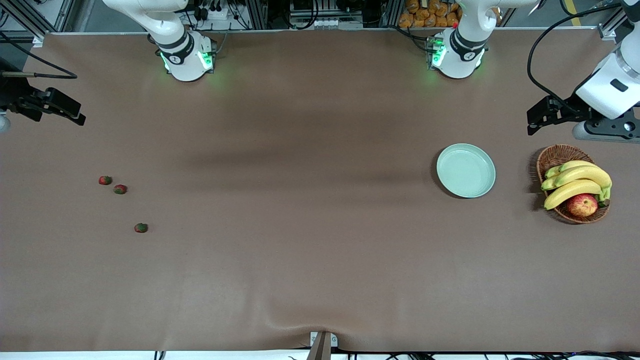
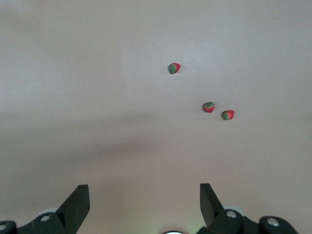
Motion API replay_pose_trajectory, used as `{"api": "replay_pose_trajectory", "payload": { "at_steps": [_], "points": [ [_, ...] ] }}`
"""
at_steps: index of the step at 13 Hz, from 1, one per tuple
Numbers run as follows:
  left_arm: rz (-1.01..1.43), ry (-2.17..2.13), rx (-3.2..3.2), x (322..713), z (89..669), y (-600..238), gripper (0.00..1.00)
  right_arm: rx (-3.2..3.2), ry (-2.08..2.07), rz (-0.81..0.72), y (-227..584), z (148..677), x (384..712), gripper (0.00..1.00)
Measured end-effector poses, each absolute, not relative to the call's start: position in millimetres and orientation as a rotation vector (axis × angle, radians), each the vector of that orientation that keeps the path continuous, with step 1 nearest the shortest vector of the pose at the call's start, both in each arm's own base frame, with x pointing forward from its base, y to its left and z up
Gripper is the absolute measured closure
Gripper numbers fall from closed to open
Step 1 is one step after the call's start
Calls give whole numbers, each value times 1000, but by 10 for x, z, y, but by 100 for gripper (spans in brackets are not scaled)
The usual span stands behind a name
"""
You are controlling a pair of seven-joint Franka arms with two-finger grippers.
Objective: Collect all strawberries into plate
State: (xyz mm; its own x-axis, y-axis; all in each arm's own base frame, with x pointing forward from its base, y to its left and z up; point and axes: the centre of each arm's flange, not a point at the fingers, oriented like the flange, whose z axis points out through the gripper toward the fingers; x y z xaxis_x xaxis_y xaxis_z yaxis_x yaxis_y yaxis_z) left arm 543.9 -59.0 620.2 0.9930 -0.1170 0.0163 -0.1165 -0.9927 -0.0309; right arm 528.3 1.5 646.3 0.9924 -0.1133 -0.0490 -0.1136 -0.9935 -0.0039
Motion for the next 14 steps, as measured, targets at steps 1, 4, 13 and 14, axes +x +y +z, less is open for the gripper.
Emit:
{"api": "replay_pose_trajectory", "payload": {
  "at_steps": [1,4,13,14],
  "points": [
    [-28,180,-3106,5439,6202,-584,0,-3129,178,76,15,6463,5283,0],
    [-27,171,-3106,5443,6201,-547,0,-3129,178,76,15,6463,5283,0],
    [-27,166,-3107,5444,6201,-534,0,-3128,190,53,-24,6475,5300,0],
    [-27,166,-3107,5444,6201,-534,0,-3128,194,22,-39,6489,5324,0]
  ]
}}
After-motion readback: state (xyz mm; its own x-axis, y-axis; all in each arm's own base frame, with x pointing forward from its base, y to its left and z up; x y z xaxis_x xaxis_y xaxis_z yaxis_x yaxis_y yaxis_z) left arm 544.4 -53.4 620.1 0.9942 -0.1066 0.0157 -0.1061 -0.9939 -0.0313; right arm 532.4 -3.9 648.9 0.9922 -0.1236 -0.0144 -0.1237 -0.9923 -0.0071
